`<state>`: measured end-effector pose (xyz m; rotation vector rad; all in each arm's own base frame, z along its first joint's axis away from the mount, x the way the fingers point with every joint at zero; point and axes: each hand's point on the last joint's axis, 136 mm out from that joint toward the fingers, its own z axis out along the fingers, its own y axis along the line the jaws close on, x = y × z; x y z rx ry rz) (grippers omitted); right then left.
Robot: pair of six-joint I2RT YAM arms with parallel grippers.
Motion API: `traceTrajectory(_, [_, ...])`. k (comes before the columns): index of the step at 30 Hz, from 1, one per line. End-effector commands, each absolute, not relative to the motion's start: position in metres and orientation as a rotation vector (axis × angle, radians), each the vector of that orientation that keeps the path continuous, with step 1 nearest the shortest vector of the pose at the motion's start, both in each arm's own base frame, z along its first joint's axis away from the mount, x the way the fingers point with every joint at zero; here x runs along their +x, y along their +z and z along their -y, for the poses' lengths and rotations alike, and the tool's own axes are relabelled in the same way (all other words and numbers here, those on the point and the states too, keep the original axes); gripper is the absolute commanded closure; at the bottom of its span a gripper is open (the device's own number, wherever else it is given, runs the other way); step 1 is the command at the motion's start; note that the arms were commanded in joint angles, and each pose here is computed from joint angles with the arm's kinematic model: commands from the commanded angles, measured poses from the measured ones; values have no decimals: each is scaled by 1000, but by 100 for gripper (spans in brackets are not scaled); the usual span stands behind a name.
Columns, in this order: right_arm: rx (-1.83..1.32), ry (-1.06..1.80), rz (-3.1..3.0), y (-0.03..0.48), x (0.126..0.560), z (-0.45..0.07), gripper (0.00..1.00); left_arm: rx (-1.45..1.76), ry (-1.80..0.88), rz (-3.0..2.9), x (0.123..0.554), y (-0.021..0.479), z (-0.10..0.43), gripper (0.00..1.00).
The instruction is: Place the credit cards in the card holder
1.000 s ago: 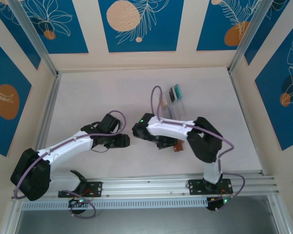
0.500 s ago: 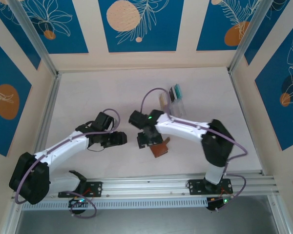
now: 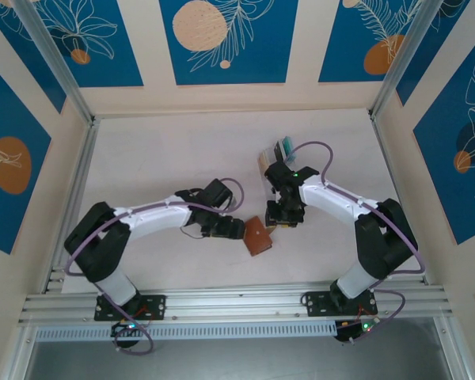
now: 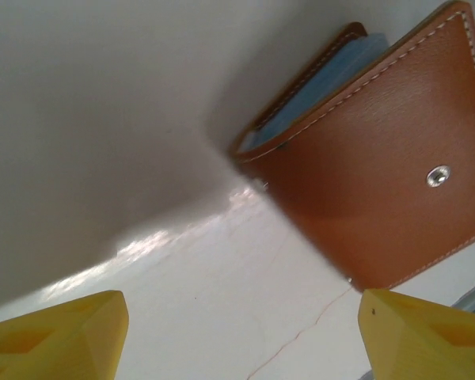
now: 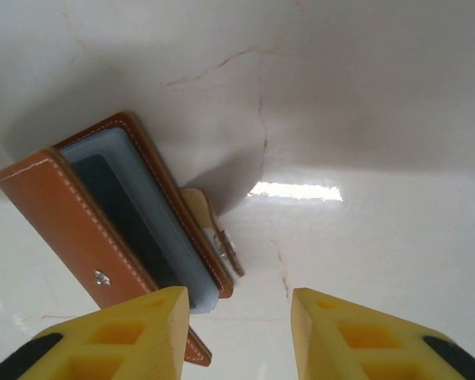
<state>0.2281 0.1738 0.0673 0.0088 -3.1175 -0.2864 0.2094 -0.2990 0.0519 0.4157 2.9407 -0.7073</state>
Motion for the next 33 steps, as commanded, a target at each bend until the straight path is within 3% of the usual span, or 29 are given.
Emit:
traceTrajectory(1, [47,-458,3085,66,233,-187,63,457,-667,-2940,212,47,309,22])
traceTrajectory(10, [38,-512,3027,53,235,-186,77,515,-481,-2984,211,21,308,22])
traceTrajectory(23, [24,-492,3008,50,225,-179,89,582,-225,-3017,206,-12,292,23])
traceTrajectory(27, [23,-512,3003,53,224,-181,90,621,-136,-3015,204,-19,288,23])
traceTrajectory(29, [28,-524,3000,55,223,-182,81,634,-127,-3021,202,-23,288,24])
traceTrajectory(33, [24,-524,3004,56,224,-180,81,626,-141,-3028,201,-27,291,24])
